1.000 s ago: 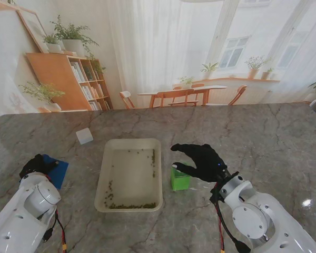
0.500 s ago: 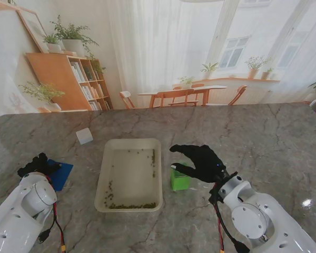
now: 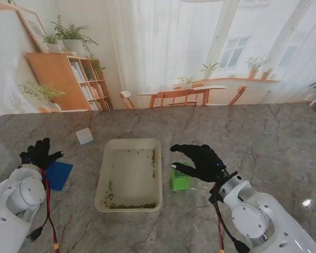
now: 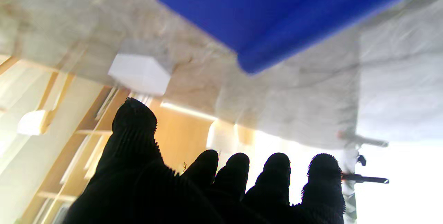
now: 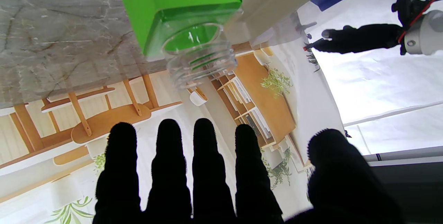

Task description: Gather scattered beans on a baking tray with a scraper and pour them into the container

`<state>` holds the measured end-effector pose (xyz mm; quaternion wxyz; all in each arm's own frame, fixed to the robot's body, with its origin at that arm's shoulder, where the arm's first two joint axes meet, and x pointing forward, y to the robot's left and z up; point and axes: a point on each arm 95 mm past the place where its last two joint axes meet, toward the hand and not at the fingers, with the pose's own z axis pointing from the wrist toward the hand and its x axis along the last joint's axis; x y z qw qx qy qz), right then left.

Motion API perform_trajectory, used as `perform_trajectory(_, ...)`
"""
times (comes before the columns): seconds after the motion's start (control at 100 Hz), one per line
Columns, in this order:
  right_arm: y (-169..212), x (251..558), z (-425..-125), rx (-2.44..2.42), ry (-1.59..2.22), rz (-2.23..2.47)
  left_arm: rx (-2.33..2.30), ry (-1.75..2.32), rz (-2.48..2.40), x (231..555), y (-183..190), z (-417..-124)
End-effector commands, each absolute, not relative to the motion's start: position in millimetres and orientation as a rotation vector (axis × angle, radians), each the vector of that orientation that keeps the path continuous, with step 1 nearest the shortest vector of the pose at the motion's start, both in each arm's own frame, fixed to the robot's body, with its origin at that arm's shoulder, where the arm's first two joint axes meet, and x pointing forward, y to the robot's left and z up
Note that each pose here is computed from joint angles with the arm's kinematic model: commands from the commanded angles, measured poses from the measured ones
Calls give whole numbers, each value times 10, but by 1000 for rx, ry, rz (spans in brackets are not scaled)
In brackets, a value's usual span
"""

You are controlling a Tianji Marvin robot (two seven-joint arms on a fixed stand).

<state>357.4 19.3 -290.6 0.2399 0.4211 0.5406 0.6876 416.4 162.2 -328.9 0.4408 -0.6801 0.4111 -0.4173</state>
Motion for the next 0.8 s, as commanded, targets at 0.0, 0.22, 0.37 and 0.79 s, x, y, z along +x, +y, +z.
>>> perform_trajectory(0.0,168,3568,-2932,1167,1484,1868,-1636,1007,-1110,4208,1517,-3057)
perform_trajectory(0.22,131,3581,-2949,1183,1437,1873,-1593,1035,-1266,4113,1141,-2759)
perform_trajectory(0.37,115,3607,-2998,1206,1411,1884,-1659,1079,-1282,3982,865,-2675)
perform_trajectory(0.79,115,3690,-3118,1237,1378,1955,-1805,1301,-1061,3918,466,-3052)
